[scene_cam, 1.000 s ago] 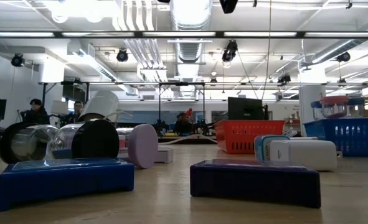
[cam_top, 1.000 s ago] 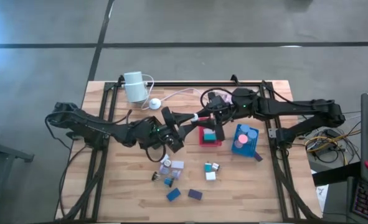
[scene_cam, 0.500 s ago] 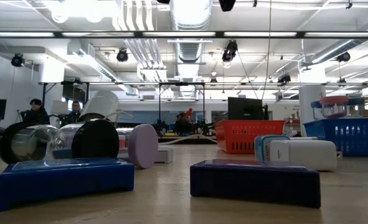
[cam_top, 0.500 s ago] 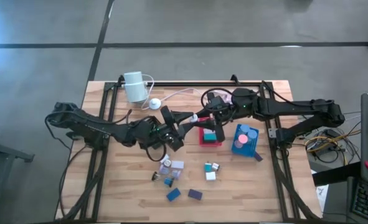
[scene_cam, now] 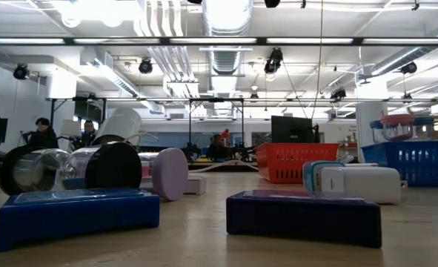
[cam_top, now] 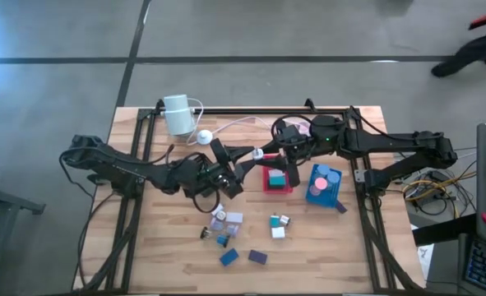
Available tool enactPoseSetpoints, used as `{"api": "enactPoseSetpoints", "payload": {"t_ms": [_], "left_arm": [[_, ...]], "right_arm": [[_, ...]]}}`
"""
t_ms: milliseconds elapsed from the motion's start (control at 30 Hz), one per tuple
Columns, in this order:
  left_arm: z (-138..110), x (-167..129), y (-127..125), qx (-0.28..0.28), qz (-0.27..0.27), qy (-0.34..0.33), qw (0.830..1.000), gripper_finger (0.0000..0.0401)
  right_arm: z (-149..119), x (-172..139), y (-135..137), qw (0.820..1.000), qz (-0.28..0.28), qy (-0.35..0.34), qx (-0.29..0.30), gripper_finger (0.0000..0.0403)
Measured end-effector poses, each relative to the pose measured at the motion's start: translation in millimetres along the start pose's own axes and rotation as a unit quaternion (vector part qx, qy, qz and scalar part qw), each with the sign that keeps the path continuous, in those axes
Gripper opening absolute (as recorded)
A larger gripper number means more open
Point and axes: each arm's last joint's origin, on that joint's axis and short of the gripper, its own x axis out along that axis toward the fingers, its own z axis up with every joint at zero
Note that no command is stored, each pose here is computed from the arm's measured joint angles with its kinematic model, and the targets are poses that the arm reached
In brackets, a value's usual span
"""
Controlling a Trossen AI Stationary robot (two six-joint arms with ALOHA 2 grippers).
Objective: Pick & Place Office items
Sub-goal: Put the purple charger adaptor into the black bin
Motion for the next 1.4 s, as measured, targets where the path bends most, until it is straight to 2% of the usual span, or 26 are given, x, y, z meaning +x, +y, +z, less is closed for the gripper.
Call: {"api": "enactPoseSetpoints", "payload": {"t_ms": [367, 633, 1000, 1400], "left_arm": [[2.6, -0.6, -1.5, -0.01, -0.013, -0.037, 0.999, 0.0221], [2.6, -0.6, -1.5, -0.015, -0.013, -0.036, 0.999, 0.0155], [2.0, -0.5, -1.5, -0.015, -0.011, -0.026, 1.0, 0.0155], [1.6, -0.5, -1.6, -0.026, -0.009, -0.019, 0.999, 0.0155]], "right_arm": [[-0.1, 0.0, 0.1, 1.0, 0.0, 0.001, -0.002, 0.0129], [-1.0, 0.5, -0.3, 1.0, -0.001, 0.004, 0.005, 0.0129], [-1.2, 0.8, -0.7, 1.0, -0.002, 0.005, -0.004, 0.0133], [-0.6, 1.1, -0.6, 1.0, -0.002, 0.001, -0.02, 0.0175]]}}
